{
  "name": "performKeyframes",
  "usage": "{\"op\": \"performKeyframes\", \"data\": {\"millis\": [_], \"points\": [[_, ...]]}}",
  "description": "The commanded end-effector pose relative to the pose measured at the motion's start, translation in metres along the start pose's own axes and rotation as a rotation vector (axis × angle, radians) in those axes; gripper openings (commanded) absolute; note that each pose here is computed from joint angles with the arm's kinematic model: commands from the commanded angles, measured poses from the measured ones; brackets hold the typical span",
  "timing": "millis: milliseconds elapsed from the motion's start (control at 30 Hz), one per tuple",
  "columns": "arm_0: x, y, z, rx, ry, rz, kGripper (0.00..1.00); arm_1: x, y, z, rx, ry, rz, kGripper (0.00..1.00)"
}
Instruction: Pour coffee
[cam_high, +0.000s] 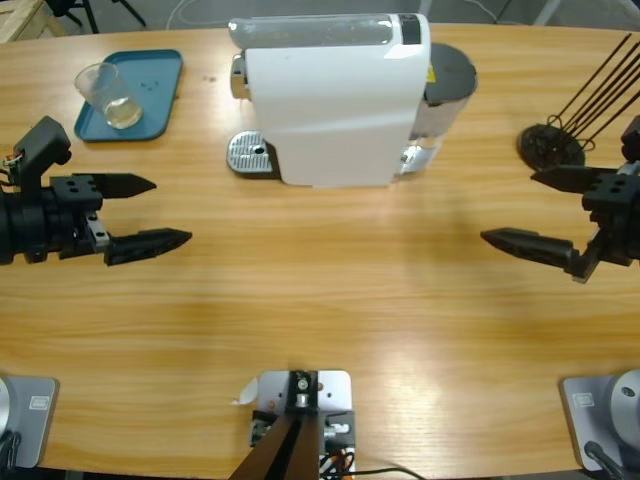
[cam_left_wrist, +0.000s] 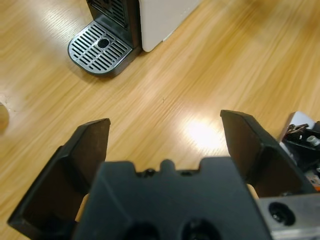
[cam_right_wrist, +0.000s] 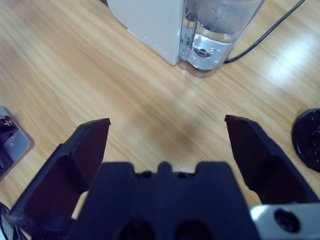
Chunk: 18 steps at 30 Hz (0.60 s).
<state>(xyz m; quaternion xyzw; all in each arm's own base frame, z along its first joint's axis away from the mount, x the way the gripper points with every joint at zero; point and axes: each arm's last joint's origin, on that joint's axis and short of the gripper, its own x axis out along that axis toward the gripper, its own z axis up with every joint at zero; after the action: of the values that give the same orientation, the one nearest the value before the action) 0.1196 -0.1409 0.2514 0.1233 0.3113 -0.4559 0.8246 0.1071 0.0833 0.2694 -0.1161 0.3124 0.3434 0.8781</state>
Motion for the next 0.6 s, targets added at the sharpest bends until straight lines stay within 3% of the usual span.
{"op": "performKeyframes", "data": {"millis": [33,100,200,333,467,600], "points": [[-0.001,0.003,-0.004,0.047,-0.005,0.159,0.950,0.009,0.001,-0.006,0.009,0.052,0.022,1.000],[-0.001,0.002,-0.005,0.046,-0.002,0.162,0.948,0.009,0.001,-0.005,0.009,0.051,0.021,1.000],[-0.011,-0.008,0.000,0.083,-0.050,0.162,0.945,0.008,0.001,-0.006,0.009,0.049,0.021,1.000],[-0.016,-0.007,-0.010,0.061,-0.052,0.188,0.954,0.009,0.001,-0.006,0.009,0.052,0.021,1.000],[-0.004,-0.006,-0.012,0.036,-0.002,0.185,0.959,0.009,0.001,-0.006,0.009,0.053,0.021,1.000],[0.001,-0.006,-0.012,0.036,0.013,0.185,0.959,0.010,0.001,-0.006,0.009,0.055,0.021,1.000]]}}
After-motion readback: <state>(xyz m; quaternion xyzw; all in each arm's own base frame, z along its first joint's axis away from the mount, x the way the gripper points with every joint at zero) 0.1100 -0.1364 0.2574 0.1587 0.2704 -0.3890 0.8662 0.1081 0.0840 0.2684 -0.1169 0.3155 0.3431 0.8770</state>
